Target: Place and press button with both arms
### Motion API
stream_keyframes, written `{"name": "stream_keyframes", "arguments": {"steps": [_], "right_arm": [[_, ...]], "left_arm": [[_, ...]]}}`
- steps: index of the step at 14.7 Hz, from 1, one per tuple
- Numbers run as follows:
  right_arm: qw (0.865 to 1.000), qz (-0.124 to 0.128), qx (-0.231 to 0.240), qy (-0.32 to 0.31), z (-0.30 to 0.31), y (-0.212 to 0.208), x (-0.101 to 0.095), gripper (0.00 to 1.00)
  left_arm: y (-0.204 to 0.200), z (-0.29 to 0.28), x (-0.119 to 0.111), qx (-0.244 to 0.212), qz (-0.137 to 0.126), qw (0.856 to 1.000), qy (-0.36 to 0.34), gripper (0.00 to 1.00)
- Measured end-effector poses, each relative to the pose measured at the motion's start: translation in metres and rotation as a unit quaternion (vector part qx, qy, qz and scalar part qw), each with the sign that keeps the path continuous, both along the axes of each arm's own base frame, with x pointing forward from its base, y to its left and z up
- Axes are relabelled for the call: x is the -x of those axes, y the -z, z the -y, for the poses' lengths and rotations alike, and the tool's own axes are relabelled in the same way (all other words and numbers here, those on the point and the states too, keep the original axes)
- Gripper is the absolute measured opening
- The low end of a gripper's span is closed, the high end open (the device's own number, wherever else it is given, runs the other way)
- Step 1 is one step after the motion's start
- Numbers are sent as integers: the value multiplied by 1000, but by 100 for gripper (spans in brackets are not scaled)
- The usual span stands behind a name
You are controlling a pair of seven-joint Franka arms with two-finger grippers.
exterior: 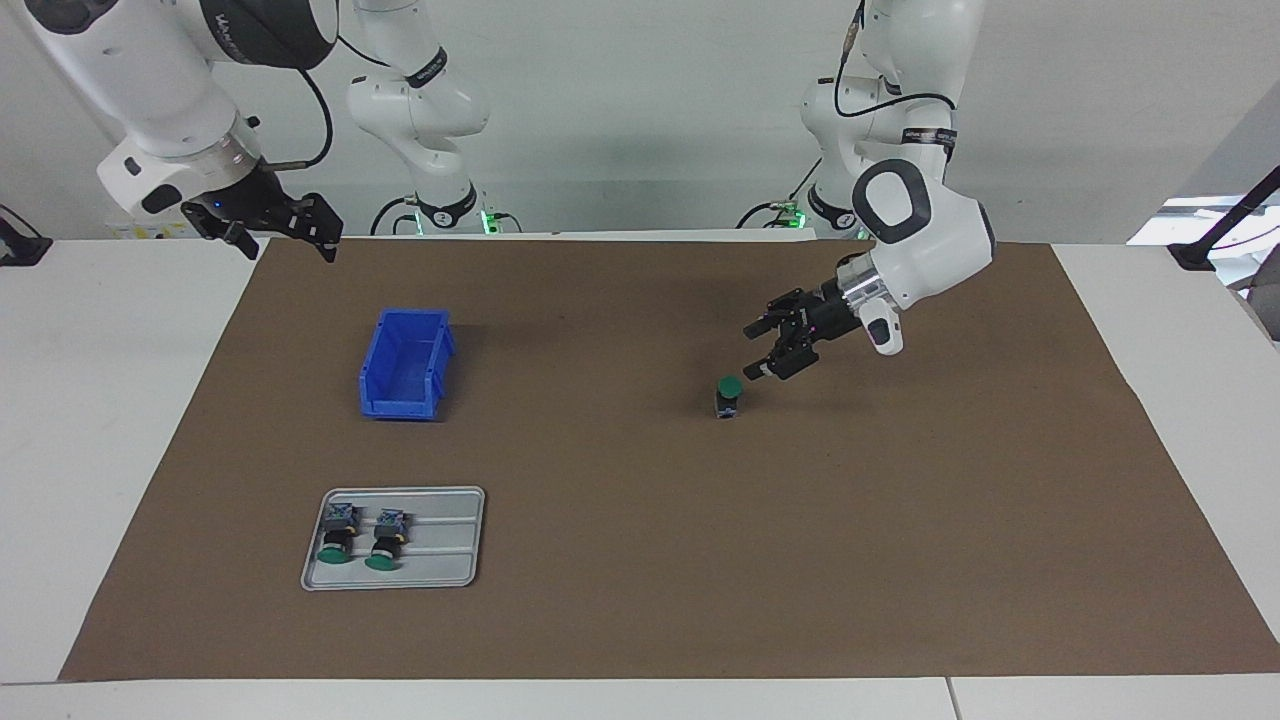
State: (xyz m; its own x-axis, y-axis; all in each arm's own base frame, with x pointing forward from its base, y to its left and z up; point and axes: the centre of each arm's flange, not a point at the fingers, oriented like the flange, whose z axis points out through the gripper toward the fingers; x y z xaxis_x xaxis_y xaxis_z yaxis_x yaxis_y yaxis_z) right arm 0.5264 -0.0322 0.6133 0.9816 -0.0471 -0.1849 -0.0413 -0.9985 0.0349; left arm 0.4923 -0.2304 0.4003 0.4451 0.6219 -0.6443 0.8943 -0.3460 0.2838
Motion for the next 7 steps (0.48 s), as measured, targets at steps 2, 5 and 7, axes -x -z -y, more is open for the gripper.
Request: {"name": "stream_keyframes", "arguments": {"steps": [2,5,7], "right_arm": [[1000,0,0,0,0,0,0,100],[1000,0,0,0,0,0,0,100],[1000,0,0,0,0,0,0,100]], "left_arm": [[-15,3,-3,-49,23,997,59,100],[-40,7,-10,-104,56,987,106,100],[-48,9,-12,-137,78,979,131,100]]}}
